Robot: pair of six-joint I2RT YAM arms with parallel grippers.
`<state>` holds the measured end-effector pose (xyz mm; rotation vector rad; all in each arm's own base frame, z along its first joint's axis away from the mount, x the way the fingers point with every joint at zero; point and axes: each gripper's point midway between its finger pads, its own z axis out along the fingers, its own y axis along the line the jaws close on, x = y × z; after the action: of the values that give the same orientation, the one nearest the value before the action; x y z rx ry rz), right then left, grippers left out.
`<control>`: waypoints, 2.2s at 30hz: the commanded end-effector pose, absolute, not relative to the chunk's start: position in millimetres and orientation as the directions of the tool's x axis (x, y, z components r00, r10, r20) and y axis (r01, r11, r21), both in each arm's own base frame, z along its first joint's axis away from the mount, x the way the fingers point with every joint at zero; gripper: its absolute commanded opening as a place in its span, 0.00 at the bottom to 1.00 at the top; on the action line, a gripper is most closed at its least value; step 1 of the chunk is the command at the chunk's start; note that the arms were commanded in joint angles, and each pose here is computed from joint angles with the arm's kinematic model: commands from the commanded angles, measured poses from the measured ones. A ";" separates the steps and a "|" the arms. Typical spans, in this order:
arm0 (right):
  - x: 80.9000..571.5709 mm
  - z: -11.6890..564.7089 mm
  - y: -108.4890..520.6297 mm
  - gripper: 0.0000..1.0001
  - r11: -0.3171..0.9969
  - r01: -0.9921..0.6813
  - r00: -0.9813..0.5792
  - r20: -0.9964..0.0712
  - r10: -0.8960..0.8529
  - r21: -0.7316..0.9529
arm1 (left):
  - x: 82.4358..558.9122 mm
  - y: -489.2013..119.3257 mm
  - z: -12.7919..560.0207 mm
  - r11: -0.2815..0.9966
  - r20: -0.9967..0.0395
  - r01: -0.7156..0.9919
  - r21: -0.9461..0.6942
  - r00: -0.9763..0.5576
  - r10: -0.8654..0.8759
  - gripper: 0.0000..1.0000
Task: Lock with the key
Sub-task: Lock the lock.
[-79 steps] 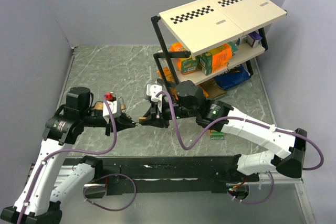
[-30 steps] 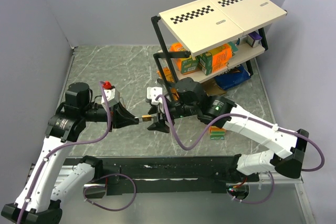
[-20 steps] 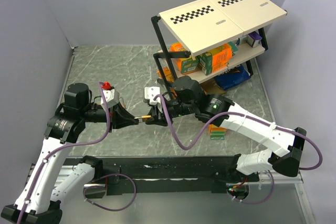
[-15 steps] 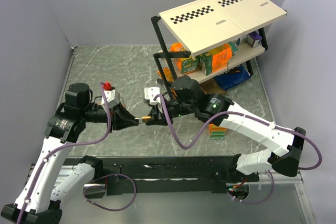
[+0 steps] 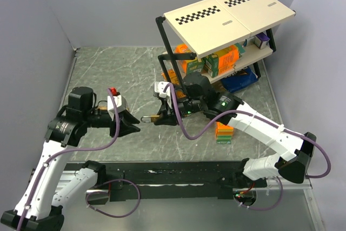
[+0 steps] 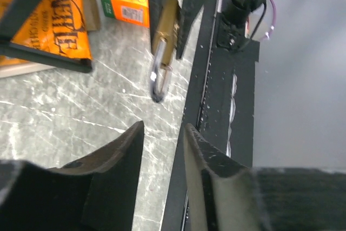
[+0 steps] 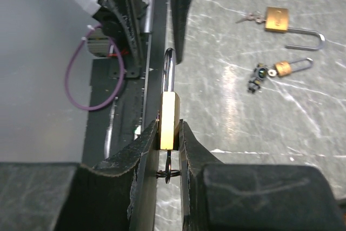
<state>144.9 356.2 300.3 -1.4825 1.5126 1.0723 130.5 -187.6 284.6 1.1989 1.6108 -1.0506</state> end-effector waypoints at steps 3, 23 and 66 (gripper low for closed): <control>131.1 330.0 361.4 0.00 -0.099 -0.994 -0.024 -0.955 -0.296 0.056 | 140.2 -192.3 295.2 0.192 -0.960 0.975 -0.111 -0.156 0.234 0.45; 131.3 324.6 366.9 0.00 -0.114 -0.991 -0.037 -0.952 -0.305 0.075 | 130.5 -206.8 306.8 0.107 -0.969 0.985 -0.134 -0.152 0.193 0.29; 110.4 355.9 416.2 0.00 -0.246 -0.964 -0.054 -0.978 -0.203 0.105 | 134.4 -241.2 306.5 0.075 -0.965 0.964 -0.254 -0.258 0.053 0.01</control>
<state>127.4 360.7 282.5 -1.5074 1.7297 1.2323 128.9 -223.4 279.2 1.0071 1.6798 -1.3081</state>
